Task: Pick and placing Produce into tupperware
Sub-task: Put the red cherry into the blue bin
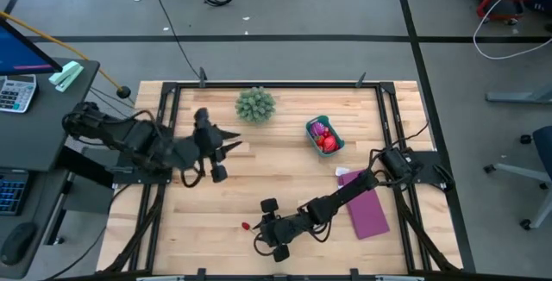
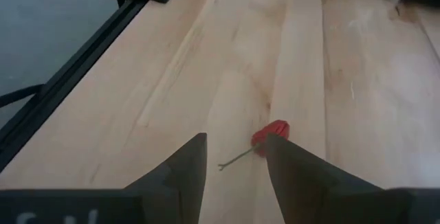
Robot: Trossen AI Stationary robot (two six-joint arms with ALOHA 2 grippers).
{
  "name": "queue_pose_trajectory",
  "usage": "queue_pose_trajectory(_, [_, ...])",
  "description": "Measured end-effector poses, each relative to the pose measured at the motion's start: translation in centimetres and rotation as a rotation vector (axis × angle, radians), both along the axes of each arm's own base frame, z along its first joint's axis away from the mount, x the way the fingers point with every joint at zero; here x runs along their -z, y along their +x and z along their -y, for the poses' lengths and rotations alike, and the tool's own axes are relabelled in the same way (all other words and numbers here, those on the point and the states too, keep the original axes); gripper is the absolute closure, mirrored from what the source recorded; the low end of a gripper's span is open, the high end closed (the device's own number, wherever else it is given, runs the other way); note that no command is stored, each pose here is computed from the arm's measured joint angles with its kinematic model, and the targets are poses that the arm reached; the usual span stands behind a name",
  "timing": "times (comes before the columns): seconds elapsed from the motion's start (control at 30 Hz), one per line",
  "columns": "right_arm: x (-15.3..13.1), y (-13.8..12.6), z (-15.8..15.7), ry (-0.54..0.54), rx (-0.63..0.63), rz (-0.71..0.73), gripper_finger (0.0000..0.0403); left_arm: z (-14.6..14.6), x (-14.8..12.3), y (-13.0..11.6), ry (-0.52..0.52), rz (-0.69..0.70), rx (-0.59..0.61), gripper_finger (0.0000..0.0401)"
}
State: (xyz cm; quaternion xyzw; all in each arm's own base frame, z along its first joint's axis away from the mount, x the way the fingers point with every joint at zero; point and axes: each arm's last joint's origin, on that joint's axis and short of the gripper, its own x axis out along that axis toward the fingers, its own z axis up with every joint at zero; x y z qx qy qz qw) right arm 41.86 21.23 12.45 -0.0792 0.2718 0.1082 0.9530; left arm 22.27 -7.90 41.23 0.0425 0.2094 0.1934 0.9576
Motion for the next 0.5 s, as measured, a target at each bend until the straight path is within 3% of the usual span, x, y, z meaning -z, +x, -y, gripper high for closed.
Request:
queue_pose_trajectory(0.33, [0.2,-0.1,-0.2,-0.003,-0.046,-0.006,0.0245,4.8,4.4,-2.2,-0.030,0.024,-0.103,0.0334])
queue_pose_trajectory(0.5, [1.3,0.1,-0.2,-0.020,-0.050,-0.015,0.0245,5.8,6.9,-3.1,0.033,0.089,-0.175,0.0345])
